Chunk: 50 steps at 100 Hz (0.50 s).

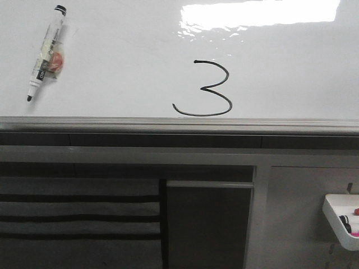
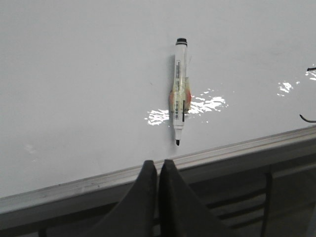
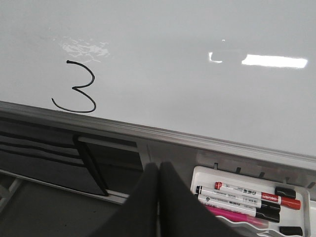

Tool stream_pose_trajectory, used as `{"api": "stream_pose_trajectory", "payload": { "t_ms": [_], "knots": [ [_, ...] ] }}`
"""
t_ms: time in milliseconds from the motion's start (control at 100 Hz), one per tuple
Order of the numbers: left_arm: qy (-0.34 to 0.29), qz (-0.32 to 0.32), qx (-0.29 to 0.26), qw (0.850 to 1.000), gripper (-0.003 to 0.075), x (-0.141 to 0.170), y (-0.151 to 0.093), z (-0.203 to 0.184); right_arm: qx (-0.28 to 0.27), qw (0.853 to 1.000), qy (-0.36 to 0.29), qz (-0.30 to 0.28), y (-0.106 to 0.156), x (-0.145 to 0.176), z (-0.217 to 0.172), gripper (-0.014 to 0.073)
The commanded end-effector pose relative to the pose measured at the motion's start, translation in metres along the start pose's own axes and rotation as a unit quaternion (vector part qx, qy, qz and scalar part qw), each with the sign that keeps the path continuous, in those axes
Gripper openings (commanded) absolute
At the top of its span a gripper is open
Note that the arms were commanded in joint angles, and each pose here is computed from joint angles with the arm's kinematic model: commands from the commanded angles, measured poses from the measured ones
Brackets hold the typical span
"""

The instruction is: Write number 3 on whiteboard

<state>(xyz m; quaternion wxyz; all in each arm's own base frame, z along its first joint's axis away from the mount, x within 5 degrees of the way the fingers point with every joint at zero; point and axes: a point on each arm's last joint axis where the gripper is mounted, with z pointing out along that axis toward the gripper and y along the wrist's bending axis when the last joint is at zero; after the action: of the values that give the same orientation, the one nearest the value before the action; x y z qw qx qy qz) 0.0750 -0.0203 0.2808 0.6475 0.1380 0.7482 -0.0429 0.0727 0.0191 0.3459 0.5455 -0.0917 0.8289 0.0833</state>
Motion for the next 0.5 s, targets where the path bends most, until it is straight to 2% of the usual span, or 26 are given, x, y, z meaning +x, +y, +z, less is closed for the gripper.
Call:
{"api": "stream_pose_trajectory", "payload": {
  "t_ms": [0, 140, 330, 490],
  "knots": [
    [-0.081, 0.003, -0.044, 0.996, -0.0018, -0.007, 0.006, -0.011, 0.004, 0.999, -0.044, -0.005, 0.000, -0.013, -0.004, -0.0074],
    [-0.112, 0.004, -0.070, 0.991, -0.0018, 0.014, 0.005, -0.018, 0.004, 0.999, -0.044, -0.005, 0.000, -0.013, -0.004, -0.0074],
    [-0.134, -0.036, -0.084, 0.987, -0.0018, 0.038, 0.005, -0.017, 0.004, 0.999, -0.044, -0.005, 0.000, -0.013, -0.004, -0.0074],
    [-0.141, -0.037, -0.088, 0.985, -0.0018, 0.051, 0.004, -0.017, 0.004, 0.999, -0.044, -0.005, 0.000, -0.013, -0.004, -0.0074]
  ]
}}
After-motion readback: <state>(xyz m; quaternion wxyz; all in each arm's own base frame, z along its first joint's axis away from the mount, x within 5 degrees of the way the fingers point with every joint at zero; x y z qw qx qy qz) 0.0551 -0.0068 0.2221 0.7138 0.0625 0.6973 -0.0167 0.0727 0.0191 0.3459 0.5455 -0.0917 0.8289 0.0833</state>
